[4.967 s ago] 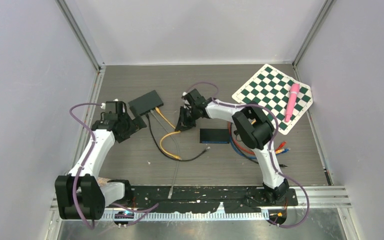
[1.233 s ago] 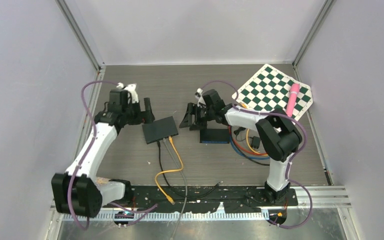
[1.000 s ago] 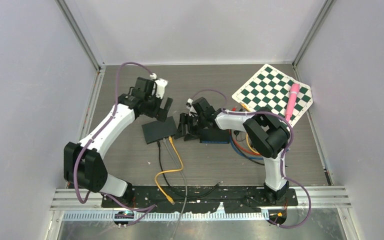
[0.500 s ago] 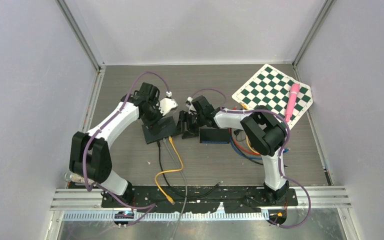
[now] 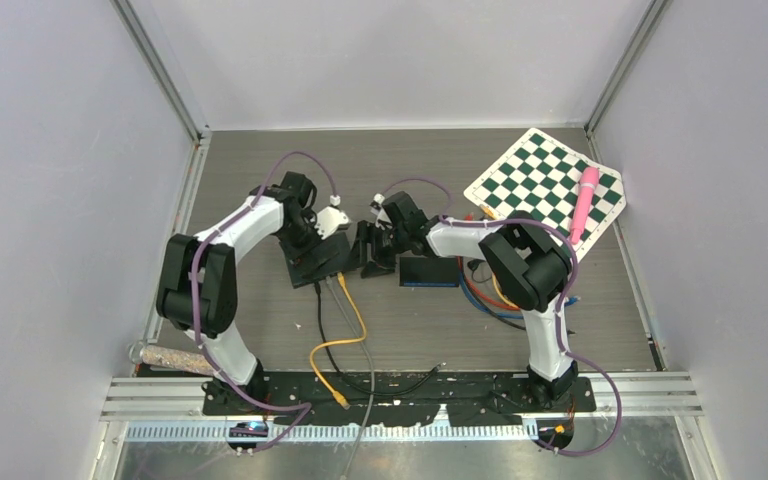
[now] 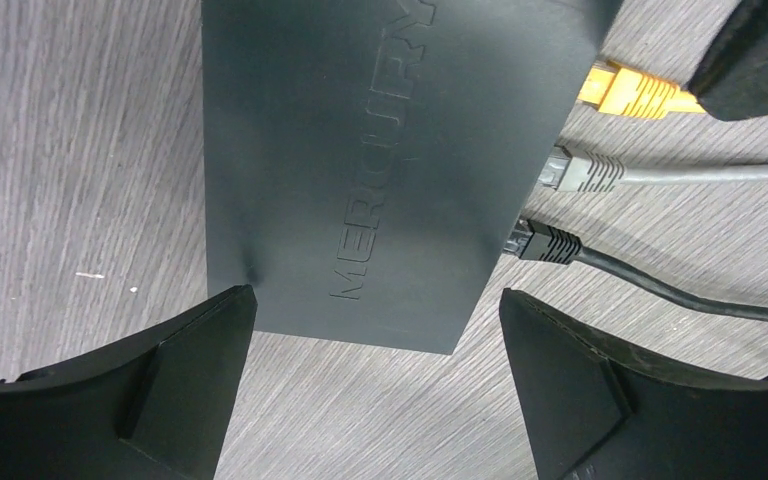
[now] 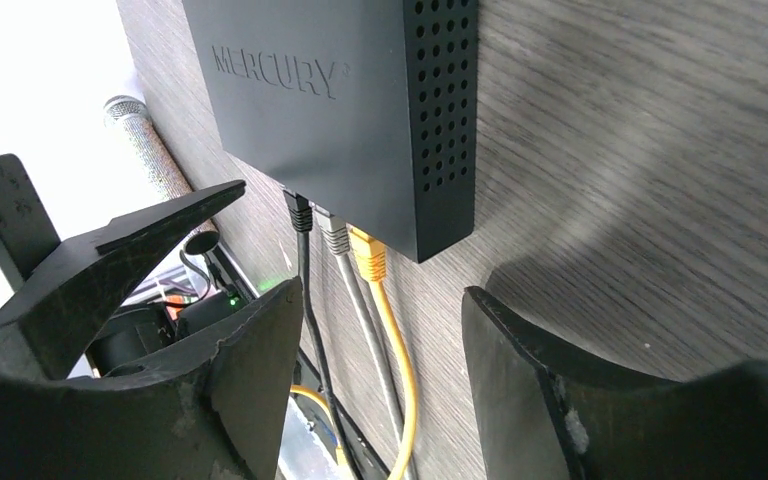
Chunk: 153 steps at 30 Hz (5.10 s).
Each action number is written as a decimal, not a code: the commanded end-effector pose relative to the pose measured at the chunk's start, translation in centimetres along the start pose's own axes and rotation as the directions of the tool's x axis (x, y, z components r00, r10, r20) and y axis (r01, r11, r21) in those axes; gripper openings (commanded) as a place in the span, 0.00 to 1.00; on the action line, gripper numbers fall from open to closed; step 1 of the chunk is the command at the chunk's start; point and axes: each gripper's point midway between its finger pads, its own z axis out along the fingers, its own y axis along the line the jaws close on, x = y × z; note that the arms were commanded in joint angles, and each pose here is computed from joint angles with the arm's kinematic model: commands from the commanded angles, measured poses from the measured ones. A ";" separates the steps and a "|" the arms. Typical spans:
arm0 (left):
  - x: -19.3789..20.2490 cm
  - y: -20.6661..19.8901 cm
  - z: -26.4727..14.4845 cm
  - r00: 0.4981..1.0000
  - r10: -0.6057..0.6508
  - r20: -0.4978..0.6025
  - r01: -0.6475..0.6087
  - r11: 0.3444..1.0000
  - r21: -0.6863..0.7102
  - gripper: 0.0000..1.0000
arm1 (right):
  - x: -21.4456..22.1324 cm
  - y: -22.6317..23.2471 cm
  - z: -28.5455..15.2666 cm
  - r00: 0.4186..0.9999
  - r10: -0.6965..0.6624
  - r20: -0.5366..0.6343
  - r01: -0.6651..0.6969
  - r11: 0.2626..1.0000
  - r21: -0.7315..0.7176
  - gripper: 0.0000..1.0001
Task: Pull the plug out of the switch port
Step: Pull the connector from the switch port.
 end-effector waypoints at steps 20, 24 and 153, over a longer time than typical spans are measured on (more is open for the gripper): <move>-3.4 0.5 -0.5 0.992 -0.047 0.116 0.044 0.999 0.029 0.84 | -0.5 1.8 2.2 0.998 0.049 0.042 -0.047 0.999 -0.026 0.60; -3.7 -0.5 -0.1 0.989 -0.035 0.146 0.025 0.997 0.068 0.85 | -0.4 1.3 2.7 0.997 0.069 0.038 -0.069 0.998 -0.014 0.60; -4.2 -2.9 2.1 0.994 -0.111 -0.001 0.111 0.993 0.048 0.58 | 0.7 1.5 0.8 0.999 0.011 0.038 -0.009 0.999 -0.043 0.42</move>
